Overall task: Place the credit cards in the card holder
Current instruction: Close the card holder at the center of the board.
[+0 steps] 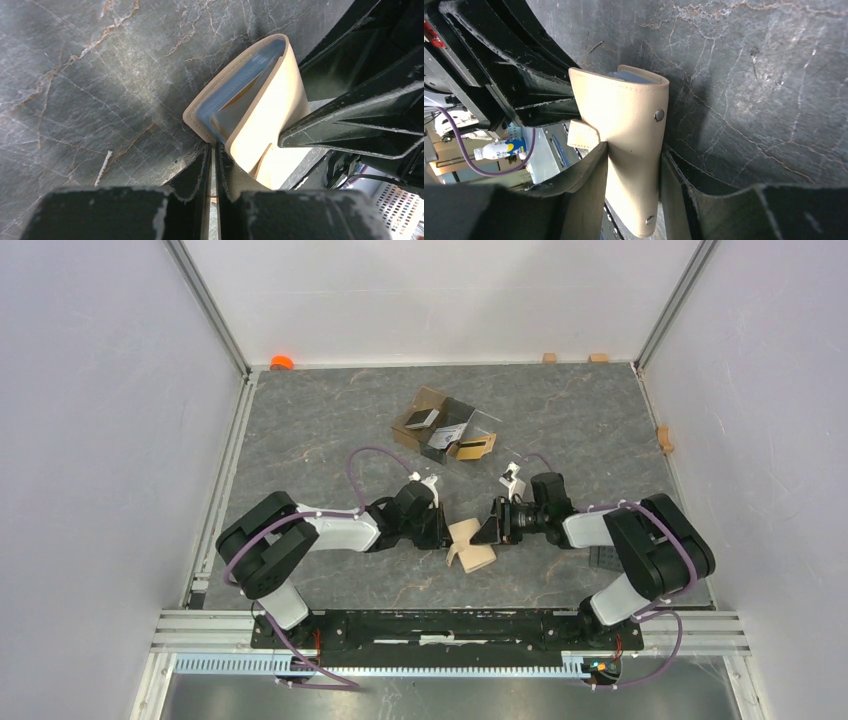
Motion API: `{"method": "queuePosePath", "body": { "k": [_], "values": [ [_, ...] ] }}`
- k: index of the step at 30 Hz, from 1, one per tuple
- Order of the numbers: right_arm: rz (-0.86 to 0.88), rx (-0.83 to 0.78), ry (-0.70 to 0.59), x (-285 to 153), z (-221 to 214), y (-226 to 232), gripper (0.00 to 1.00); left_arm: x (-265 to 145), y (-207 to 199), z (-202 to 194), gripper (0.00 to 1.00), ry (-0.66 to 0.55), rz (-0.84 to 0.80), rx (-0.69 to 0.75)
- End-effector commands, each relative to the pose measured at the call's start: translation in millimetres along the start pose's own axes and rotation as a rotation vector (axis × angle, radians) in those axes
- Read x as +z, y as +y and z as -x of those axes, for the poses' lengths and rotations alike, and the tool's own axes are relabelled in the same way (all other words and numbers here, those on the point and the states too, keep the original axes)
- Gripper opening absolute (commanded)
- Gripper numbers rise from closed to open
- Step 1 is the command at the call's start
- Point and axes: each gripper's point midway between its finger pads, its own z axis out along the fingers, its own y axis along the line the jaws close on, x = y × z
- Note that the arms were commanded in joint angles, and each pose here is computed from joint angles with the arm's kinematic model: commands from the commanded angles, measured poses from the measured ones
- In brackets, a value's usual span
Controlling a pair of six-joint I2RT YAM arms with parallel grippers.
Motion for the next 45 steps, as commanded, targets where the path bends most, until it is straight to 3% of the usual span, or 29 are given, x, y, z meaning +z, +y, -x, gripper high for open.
{"method": "queuePosePath", "body": {
  "k": [1, 6, 9, 14, 20, 26, 33, 39, 43, 45],
  "values": [
    [0.045, 0.007, -0.006, 8, -4, 8, 0.43, 6, 3, -10, 0.12, 0.003, -0.046, 0.055],
    [0.119, -0.031, -0.042, 5, 7, 30, 0.16, -7, -6, 0, 0.15, -0.052, -0.083, 0.105],
    [0.106, -0.088, -0.077, -1, 18, 38, 0.0, -27, -3, 14, 0.29, -0.105, -0.036, 0.125],
    [-0.09, -0.299, -0.146, -17, 45, 25, 0.0, -76, 6, 37, 0.52, -0.176, 0.062, 0.093],
    [-0.39, -0.614, -0.214, -40, 82, 30, 0.0, -132, -5, 66, 0.68, -0.28, 0.023, 0.045],
    [-0.611, -0.864, -0.279, -48, 102, 47, 0.0, -153, -2, 74, 0.69, -0.283, 0.004, -0.001],
    [-0.667, -1.196, -0.372, -35, 91, 71, 0.0, -156, 7, 74, 0.69, -0.299, 0.004, -0.042],
    [-0.734, -1.393, -0.284, -16, 58, 64, 0.0, -150, 19, 69, 0.69, -0.287, 0.026, -0.061],
    [-0.745, -1.445, -0.202, -6, 36, 64, 0.08, -150, 28, 69, 0.7, -0.304, 0.042, -0.078],
    [-0.725, -1.439, -0.158, -3, 23, 69, 0.21, -149, 30, 67, 0.71, -0.302, 0.048, -0.076]
  ]
}}
